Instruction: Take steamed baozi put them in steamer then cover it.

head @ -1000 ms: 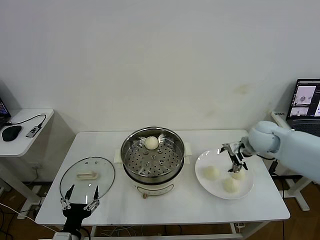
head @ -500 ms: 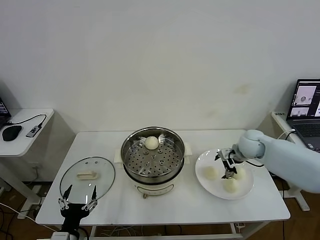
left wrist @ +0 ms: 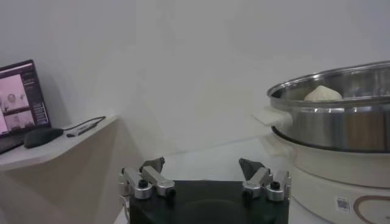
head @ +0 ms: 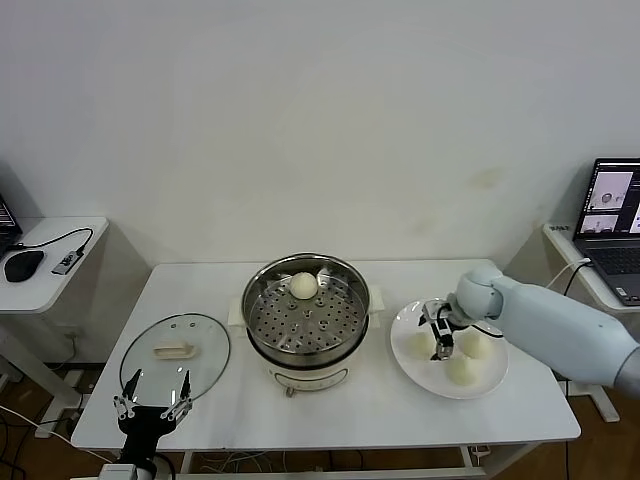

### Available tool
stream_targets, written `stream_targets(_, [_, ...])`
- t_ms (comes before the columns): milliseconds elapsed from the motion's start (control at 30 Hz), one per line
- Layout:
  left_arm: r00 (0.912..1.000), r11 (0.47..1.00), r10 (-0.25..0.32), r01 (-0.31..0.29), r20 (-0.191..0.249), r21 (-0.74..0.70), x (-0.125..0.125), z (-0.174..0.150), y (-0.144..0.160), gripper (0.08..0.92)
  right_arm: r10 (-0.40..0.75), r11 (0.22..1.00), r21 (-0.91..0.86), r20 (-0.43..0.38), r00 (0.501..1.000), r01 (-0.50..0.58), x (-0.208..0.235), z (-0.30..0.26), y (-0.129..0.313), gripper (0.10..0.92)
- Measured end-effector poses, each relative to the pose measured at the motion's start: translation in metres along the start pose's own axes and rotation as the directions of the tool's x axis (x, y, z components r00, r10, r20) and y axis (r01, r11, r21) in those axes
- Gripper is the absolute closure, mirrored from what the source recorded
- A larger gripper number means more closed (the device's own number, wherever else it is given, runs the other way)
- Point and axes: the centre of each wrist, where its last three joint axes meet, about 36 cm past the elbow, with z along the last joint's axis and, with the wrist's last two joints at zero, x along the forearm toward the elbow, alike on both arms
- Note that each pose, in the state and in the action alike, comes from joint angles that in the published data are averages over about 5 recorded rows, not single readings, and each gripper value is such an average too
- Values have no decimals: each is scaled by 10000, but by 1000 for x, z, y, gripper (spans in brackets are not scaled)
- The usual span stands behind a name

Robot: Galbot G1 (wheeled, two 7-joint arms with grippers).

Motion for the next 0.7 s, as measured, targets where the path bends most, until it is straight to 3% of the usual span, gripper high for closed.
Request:
stream_targets(467, [10000,10000,24,-23,39,-64,0,-1,0,177,-76,9996,-264,-84,9999,74,-5,0,-5,426])
stream_targets(700, [10000,10000,29,-29,63,-80,0,-2,1,177,15,9994,-352,-129,9999,-19,13,3,-11,445])
